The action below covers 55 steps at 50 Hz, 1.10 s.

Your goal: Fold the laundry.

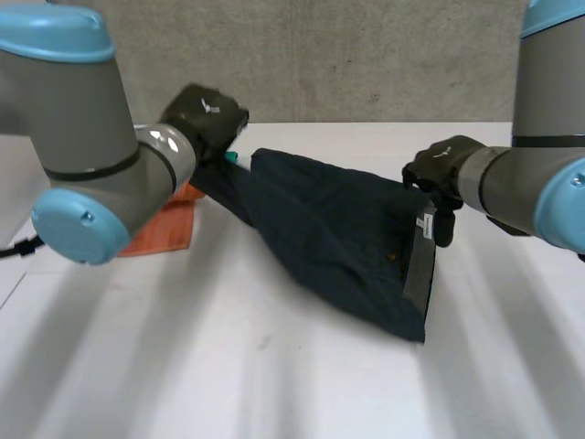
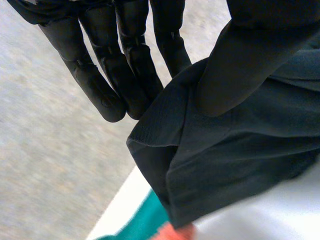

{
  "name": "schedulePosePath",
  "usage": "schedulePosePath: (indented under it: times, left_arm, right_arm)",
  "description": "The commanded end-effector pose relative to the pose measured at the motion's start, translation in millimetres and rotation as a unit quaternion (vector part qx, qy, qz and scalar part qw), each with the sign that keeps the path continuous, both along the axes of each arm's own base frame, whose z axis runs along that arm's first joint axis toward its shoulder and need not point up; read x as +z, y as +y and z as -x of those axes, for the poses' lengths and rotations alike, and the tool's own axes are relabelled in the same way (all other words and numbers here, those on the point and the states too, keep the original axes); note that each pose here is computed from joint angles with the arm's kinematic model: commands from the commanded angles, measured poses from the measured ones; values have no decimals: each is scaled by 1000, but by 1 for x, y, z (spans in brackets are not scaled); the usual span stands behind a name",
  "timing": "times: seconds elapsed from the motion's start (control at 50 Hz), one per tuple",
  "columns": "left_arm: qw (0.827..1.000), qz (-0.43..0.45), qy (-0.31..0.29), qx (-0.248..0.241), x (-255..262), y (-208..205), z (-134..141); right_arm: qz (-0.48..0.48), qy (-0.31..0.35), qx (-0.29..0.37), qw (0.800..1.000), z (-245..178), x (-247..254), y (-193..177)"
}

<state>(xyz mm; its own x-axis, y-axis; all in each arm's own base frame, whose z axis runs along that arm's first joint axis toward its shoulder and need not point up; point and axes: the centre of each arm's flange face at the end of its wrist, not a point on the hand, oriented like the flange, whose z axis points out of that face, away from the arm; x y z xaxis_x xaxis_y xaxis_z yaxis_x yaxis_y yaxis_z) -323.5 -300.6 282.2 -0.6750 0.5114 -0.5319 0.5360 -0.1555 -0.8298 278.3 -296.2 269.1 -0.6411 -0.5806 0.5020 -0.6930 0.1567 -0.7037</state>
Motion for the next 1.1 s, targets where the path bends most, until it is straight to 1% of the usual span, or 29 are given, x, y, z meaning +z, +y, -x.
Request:
schedulePosePath:
  times: [0.02, 0.04, 0.08, 0.1, 0.16, 0.18, 0.26, 0.32, 0.42, 0.54, 0.58, 0.66, 0.68, 0.74, 0.76, 0.8, 0.82, 0.86, 0.88, 0.94, 0.96, 1.0, 1.02, 1.08, 1.1]
  left_arm:
    - [999, -35, -24, 6, -29, 12, -8]
    - [999, -30, -21, 10, -30, 11, -11]
    - [999, -28, -19, 15, -31, 11, -13]
    - [999, -26, -17, 17, -31, 11, -15]
    - [999, -25, -15, 19, -30, 11, -18]
    - [999, -27, -16, 21, -31, 12, -20]
    - [999, -25, -12, 24, -27, 12, -23]
    - [999, -25, -9, 25, -24, 13, -24]
    - [999, -26, 1, 27, -18, 16, -26]
    - [999, -27, 24, 36, -9, 17, -32]
    - [998, -30, 28, 39, -7, 18, -34]
    - [998, -46, 29, 35, -11, 24, -37]
    - [998, -58, 24, 31, -15, 28, -38]
    - [997, -73, 6, 20, -21, 36, -41]
    - [996, -85, -13, 13, -25, 43, -44]
    - [994, -102, -39, 6, -30, 50, -48]
    - [989, -127, -69, -3, -35, 62, -54]
    - [984, -153, -92, -13, -38, 74, -59]
    - [976, -183, -114, -30, -39, 88, -63]
    - [964, -220, -137, -56, -39, 106, -67]
    - [958, -238, -145, -73, -37, 116, -69]
    - [953, -251, -147, -90, -37, 123, -68]
    - [950, -254, -148, -103, -36, 126, -66]
    - [950, -250, -149, -114, -39, 125, -61]
    - [952, -243, -150, -113, -46, 118, -55]
  right_arm:
    - [-37, -64, -64, 995, 17, 9, 26]
    - [-61, -85, -88, 991, 21, 7, 35]
    - [-84, -102, -109, 985, 25, 3, 44]
    - [-110, -119, -127, 978, 26, -2, 56]
    - [-149, -135, -148, 968, 28, -13, 73]
    - [-171, -143, -161, 962, 29, -22, 85]
    - [-187, -151, -154, 958, 21, -49, 106]
    - [-167, -151, -142, 964, 14, -73, 114]
    - [-116, -159, -131, 972, -1, -104, 116]
    - [-50, -150, -141, 977, -14, -132, 102]
    - [-35, -148, -145, 978, -14, -132, 98]
    - [-12, -154, -138, 978, -9, -116, 95]
    - [1, -161, -124, 979, -6, -99, 94]
    - [22, -165, -91, 982, -1, -73, 93]
    - [37, -157, -62, 985, 3, -56, 90]
    - [38, -125, -33, 991, 9, -48, 89]
    - [27, -78, -4, 997, 16, -43, 90]
    - [6, -30, 20, 999, 24, -38, 92]
    - [-18, 11, 34, 999, 32, -35, 94]
    - [-67, 72, 53, 994, 44, -31, 100]
    - [-105, 104, 67, 987, 49, -31, 105]
    - [-129, 123, 78, 981, 52, -32, 106]
    - [-133, 129, 87, 979, 50, -34, 101]
    - [-131, 128, 90, 979, 44, -40, 88]
    - [-132, 126, 89, 979, 41, -46, 80]
